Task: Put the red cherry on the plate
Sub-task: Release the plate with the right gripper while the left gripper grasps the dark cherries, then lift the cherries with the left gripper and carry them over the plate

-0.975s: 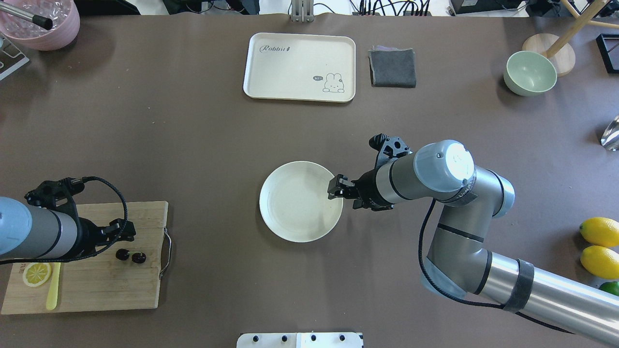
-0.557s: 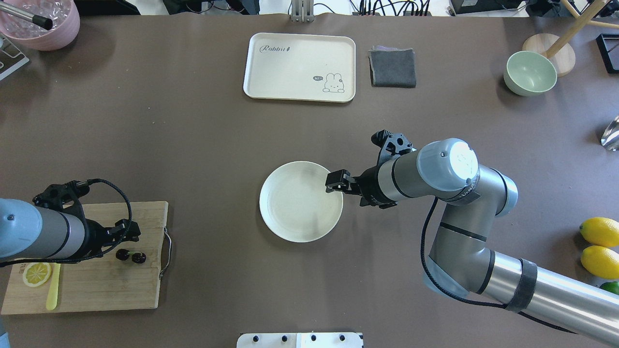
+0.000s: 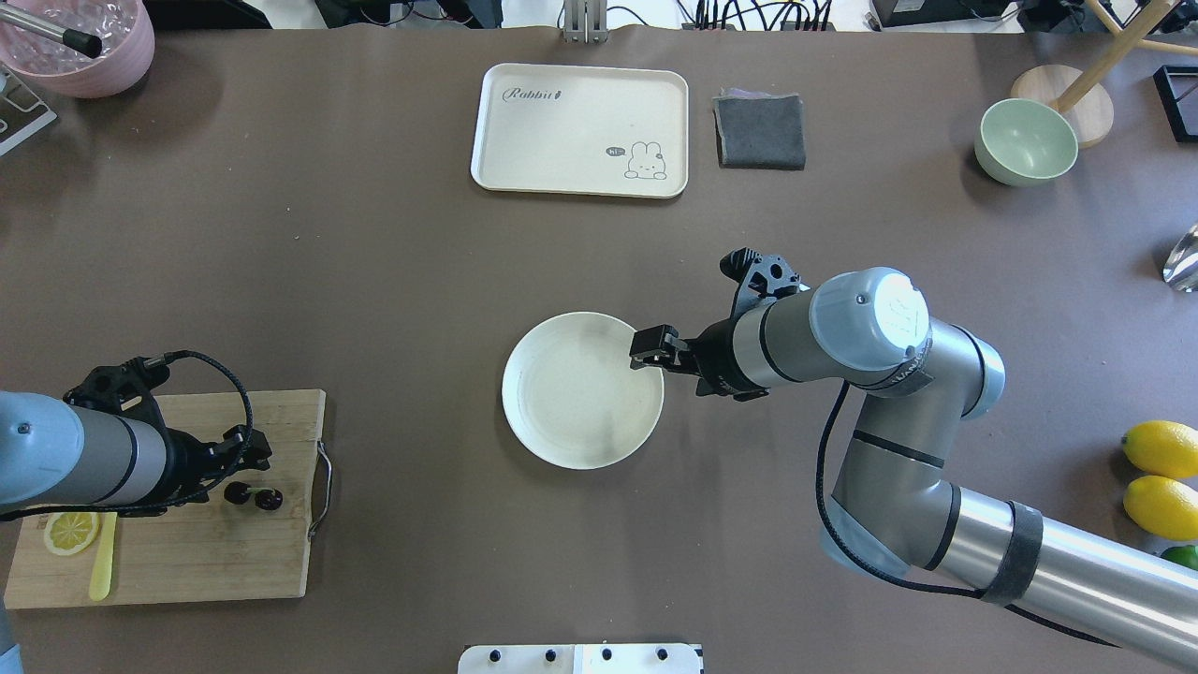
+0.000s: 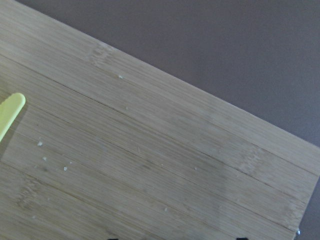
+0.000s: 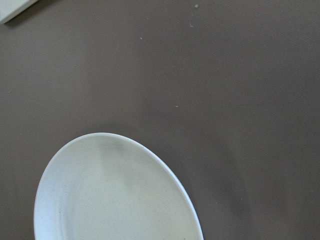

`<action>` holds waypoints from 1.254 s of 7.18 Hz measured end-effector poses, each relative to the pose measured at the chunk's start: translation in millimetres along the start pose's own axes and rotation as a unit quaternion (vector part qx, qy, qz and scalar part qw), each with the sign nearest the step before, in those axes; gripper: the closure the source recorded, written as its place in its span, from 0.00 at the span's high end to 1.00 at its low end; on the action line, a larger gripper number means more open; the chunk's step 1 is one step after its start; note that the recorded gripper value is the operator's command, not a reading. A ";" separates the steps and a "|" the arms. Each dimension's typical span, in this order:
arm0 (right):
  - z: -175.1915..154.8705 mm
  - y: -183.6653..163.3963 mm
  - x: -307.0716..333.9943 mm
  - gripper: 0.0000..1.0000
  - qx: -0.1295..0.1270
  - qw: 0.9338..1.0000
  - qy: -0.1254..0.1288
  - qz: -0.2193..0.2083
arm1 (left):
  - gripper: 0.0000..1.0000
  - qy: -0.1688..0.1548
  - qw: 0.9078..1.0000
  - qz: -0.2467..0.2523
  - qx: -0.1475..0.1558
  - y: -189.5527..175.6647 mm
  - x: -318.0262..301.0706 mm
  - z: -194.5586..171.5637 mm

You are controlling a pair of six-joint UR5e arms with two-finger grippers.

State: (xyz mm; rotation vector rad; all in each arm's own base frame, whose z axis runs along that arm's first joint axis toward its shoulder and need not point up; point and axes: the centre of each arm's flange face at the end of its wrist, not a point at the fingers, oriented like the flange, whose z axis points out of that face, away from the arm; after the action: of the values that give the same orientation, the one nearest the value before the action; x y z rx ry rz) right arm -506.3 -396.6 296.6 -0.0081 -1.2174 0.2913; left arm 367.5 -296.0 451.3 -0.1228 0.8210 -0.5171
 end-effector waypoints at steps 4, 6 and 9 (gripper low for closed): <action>-5.7 0.7 2.7 1.00 0.000 1.000 -0.002 0.000 | 0.43 -0.002 1.000 0.001 -0.007 13.7 0.7 3.9; -29.9 -10.4 -1.5 1.00 0.004 1.000 0.002 0.005 | 0.35 0.001 1.000 0.002 -0.005 22.5 2.3 3.8; -80.2 -27.7 -15.2 1.00 -0.002 1.000 0.019 0.017 | 0.33 0.004 1.000 0.003 -0.005 24.3 2.1 -2.0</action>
State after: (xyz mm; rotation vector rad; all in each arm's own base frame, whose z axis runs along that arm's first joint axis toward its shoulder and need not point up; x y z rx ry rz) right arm -430.9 -414.7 258.9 -0.0382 -1.1806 0.3163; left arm 376.8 -275.7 441.3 -0.1280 0.8316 -0.5070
